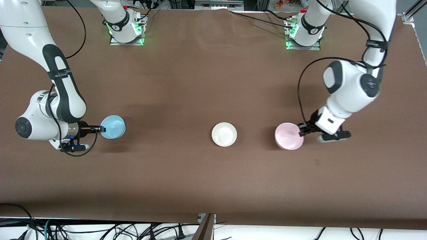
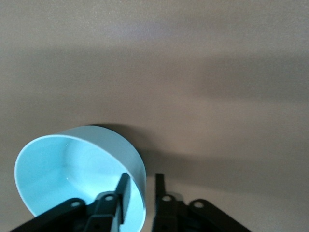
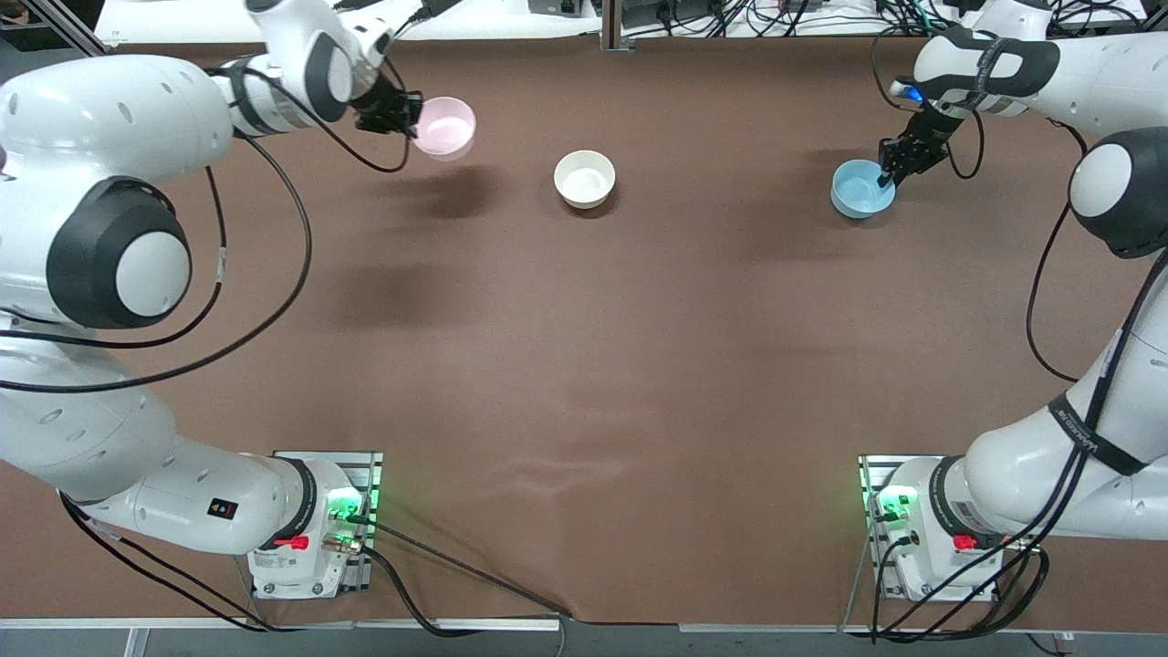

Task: Stack pink and blue bowls on white bowl
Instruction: 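Carry the pink bowl with the left gripper onto the white bowl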

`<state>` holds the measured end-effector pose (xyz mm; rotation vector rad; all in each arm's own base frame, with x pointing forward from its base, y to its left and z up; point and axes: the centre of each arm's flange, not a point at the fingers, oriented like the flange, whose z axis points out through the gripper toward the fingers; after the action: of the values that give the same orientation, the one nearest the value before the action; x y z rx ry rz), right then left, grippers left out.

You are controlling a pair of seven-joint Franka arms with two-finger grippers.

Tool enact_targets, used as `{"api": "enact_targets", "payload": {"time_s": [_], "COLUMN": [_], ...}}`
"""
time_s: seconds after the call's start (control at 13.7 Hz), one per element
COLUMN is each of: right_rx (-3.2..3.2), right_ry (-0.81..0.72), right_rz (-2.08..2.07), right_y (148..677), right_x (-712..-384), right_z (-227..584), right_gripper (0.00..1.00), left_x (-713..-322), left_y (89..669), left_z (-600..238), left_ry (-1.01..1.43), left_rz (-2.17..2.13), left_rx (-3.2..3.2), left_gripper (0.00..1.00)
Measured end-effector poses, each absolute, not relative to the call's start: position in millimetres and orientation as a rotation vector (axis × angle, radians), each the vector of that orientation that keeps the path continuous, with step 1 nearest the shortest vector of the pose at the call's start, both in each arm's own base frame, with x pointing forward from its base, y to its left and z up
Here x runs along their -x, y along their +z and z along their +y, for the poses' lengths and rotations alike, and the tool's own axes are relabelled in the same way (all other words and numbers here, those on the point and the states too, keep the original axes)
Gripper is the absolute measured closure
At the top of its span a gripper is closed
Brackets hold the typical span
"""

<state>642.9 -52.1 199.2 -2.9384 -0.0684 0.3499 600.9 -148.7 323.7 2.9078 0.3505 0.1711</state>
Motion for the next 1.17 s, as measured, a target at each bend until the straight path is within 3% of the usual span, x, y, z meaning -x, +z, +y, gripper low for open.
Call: {"api": "enact_targets", "payload": {"time_s": [0.29, 0.73, 1.17], "right_rx": [2.921, 2.850, 2.811], "right_ry": [0.377, 0.389, 0.369], "right_rz": [-0.082, -0.080, -0.177], "right_y": [202.9, 241.2, 278.7], "right_x": [-641.8, -658.3, -672.2], "right_z": [-45.8, -34.6, 6.8], "right_gripper": [0.98, 0.98, 0.98], "left_x": [-571.0, -538.0, -539.9], "left_y": [325.5, 330.6, 307.9], "left_z": [-241.4, -319.4, -368.5], "left_ry": [0.130, 0.112, 0.088], "left_rz": [0.439, 0.536, 0.617], "left_rx": [-2.903, -2.885, -2.870], "left_gripper": [0.97, 0.97, 0.97]}}
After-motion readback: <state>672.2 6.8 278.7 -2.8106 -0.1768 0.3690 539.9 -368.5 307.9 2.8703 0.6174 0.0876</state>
